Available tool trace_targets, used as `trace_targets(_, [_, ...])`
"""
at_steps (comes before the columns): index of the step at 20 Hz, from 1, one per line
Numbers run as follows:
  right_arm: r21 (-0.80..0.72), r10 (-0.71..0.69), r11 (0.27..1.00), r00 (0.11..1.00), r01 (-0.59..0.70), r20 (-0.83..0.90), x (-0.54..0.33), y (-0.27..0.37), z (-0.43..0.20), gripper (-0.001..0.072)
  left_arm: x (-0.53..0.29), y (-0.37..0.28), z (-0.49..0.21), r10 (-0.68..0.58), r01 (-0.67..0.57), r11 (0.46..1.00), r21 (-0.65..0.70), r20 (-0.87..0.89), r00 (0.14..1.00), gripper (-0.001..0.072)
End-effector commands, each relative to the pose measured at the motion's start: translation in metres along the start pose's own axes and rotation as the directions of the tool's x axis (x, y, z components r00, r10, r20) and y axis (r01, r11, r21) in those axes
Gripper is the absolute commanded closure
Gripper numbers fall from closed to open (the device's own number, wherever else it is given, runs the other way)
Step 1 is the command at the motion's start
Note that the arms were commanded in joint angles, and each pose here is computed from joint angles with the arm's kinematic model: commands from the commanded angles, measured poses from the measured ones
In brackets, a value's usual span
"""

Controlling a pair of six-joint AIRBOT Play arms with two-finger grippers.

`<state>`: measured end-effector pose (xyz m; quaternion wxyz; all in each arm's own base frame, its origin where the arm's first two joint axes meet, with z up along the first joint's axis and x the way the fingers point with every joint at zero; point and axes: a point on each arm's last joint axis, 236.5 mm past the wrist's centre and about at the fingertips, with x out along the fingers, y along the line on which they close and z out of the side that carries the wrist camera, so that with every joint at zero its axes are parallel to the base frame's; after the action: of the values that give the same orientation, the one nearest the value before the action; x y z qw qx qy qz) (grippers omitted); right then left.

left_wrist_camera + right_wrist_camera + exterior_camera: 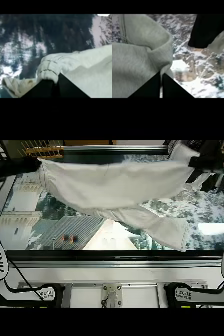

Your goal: Fold the clothes and pants, and hang the long-sleeved shirts on hangers.

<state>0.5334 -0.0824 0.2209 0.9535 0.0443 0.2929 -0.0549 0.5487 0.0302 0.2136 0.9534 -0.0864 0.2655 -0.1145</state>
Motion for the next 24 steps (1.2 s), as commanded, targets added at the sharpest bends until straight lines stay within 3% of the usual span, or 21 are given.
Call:
trace_targets(1, [-0.109, -0.057, 0.992, 0.998, 0.057, 0.007, -0.079, -0.008, 0.004, 0.0687, -0.044, 0.004, 0.001, 0.042, -0.039, 0.992, 0.123, -0.025, 0.999, 0.0680])
trace_targets(6, [-0.140, -0.124, 0.986, 0.964, 0.092, -0.236, -0.143, -0.021, -0.135, 0.0687, -0.079, 0.035, -0.160, 0.061, -0.023, 0.992, 0.126, -0.305, 0.951, 0.0680])
trace_targets(10, [-0.137, -0.199, 0.979, 0.851, 0.151, -0.486, -0.191, -0.038, -0.271, 0.0684, -0.111, 0.049, -0.279, 0.030, -0.033, 0.999, 0.002, -0.464, 0.885, 0.0680])
trace_targets(13, [-0.102, -0.249, 0.968, 0.818, 0.230, -0.518, -0.204, -0.049, -0.312, 0.0684, -0.125, 0.042, -0.321, -0.001, -0.011, 1.000, -0.020, -0.510, 0.860, 0.0679])
trace_targets(17, [-0.082, -0.272, 0.959, 0.810, 0.270, -0.519, -0.206, -0.055, -0.318, 0.0668, -0.136, 0.030, -0.345, -0.015, 0.034, 0.999, 0.021, -0.593, 0.805, 0.0678])
trace_targets(18, [-0.071, -0.271, 0.958, 0.807, 0.276, -0.524, -0.205, -0.055, -0.319, 0.0562, -0.139, 0.027, -0.348, -0.016, 0.050, 0.998, 0.038, -0.617, 0.787, 0.0481])
trace_targets(19, [-0.072, -0.271, 0.959, 0.806, 0.275, -0.526, -0.203, -0.055, -0.318, 0.0311, -0.137, 0.026, -0.341, -0.006, 0.036, 0.999, 0.036, -0.613, 0.790, 0.0126])
trace_targets(20, [-0.071, -0.271, 0.959, 0.811, 0.275, -0.519, -0.202, -0.055, -0.315, 0.0133, -0.132, 0.028, -0.326, 0.021, -0.010, 1.000, 0.021, -0.587, 0.809, 0.0026])
trace_targets(24, [-0.059, -0.272, 0.959, 0.847, 0.276, -0.457, -0.203, -0.054, -0.282, 0.0129, -0.128, 0.061, -0.225, 0.204, -0.224, 0.974, -0.014, -0.365, 0.909, 0.0027])
